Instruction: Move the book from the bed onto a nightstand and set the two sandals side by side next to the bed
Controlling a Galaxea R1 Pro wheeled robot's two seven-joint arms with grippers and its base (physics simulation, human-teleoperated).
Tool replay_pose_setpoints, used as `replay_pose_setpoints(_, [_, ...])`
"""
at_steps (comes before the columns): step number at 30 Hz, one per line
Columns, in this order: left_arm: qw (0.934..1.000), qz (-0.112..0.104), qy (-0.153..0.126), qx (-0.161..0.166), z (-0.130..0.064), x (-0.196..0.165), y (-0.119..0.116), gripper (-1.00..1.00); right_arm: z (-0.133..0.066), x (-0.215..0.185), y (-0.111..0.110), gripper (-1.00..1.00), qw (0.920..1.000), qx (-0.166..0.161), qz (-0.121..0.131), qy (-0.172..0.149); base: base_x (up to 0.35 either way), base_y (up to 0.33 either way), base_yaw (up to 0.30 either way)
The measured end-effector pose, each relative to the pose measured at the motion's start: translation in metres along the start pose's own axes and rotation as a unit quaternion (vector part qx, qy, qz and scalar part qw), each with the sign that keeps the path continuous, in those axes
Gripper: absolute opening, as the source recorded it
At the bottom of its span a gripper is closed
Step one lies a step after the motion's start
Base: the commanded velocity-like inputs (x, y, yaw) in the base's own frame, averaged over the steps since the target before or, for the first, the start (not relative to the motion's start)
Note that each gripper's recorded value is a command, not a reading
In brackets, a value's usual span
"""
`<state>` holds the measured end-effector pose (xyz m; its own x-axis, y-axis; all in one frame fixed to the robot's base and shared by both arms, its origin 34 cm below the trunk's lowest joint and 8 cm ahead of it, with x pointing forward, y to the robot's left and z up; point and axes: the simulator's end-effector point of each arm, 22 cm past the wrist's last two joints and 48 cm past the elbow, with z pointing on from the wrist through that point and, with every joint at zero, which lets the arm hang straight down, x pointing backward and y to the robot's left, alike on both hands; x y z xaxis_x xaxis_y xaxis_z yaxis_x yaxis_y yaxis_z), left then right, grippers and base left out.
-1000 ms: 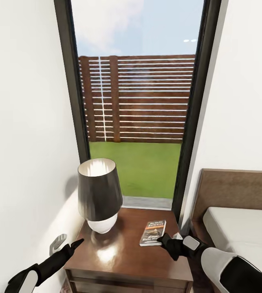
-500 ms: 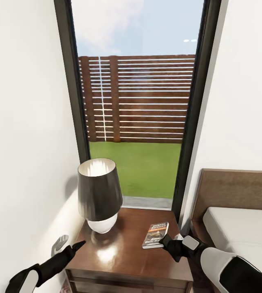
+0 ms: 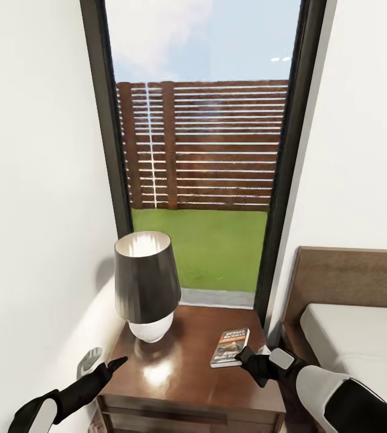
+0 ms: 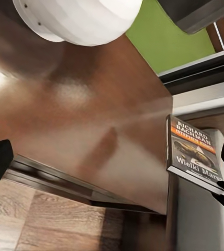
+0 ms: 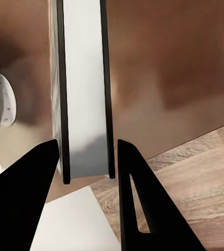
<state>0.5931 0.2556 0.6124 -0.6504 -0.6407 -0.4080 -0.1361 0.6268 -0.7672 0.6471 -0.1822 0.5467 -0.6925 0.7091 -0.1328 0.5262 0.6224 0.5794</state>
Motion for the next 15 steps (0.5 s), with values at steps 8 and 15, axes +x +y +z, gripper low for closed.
replay_pose_setpoints(8, [1.0000,0.000,0.000,0.000,0.006,0.008,0.012,1.00,0.012,0.004,-0.010,-1.00,1.0000,0.000,0.000,0.000,0.000,0.000,0.000])
replay_pose_setpoints(15, [1.0000,0.000,0.000,0.001,0.012,0.016,0.023,1.00,0.022,0.007,-0.020,-1.00,1.0000,0.000,0.000,0.000,0.000,0.000,0.000])
